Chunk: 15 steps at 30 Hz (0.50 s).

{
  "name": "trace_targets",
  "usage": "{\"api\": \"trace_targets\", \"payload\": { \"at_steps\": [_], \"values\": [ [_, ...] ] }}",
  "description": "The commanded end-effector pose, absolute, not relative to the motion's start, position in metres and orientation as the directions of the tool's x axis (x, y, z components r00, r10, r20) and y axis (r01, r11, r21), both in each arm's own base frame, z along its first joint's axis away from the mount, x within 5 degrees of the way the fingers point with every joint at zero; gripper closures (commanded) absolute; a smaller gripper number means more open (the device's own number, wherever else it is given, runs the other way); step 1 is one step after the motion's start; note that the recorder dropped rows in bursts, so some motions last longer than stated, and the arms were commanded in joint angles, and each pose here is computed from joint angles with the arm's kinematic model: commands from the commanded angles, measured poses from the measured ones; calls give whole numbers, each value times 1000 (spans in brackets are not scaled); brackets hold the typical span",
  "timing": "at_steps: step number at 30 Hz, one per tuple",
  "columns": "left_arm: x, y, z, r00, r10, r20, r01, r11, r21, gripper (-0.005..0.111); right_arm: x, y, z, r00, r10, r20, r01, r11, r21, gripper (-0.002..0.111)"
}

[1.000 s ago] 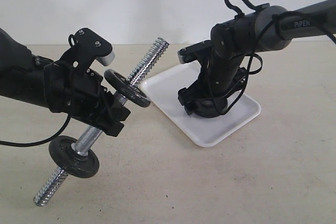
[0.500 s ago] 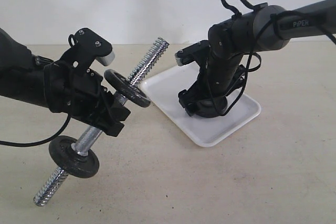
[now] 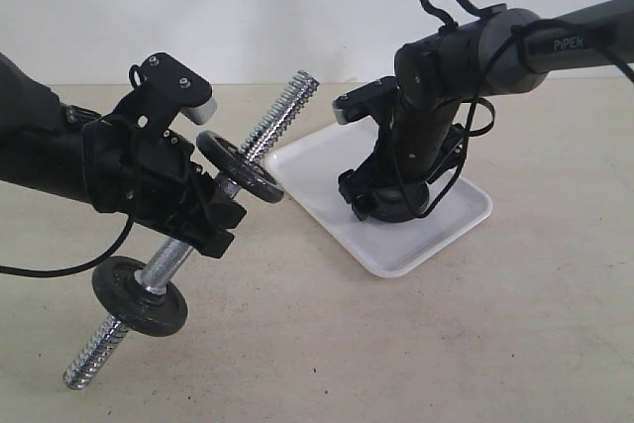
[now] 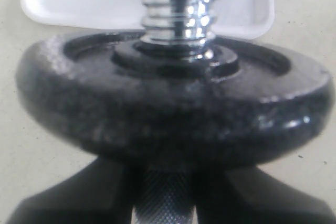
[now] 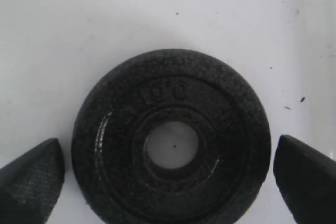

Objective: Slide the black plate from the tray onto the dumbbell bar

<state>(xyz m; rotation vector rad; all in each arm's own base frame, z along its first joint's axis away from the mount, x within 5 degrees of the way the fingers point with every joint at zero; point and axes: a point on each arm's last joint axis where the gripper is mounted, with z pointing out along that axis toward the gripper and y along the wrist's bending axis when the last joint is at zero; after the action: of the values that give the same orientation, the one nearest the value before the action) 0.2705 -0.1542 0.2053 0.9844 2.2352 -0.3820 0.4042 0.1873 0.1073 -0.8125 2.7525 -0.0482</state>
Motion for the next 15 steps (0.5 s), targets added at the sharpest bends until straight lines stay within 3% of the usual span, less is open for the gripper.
{"api": "trace_targets", "payload": {
  "at_steps": [1, 15],
  "values": [
    [276, -152, 235, -453, 472, -756, 692, 721, 35, 102, 381, 172, 45, -795, -606, 31, -606, 789, -102, 3],
    [276, -152, 235, -453, 472, -756, 692, 721, 35, 102, 382, 175, 45, -771, -637, 6, -636, 768, -74, 3]
  ]
}}
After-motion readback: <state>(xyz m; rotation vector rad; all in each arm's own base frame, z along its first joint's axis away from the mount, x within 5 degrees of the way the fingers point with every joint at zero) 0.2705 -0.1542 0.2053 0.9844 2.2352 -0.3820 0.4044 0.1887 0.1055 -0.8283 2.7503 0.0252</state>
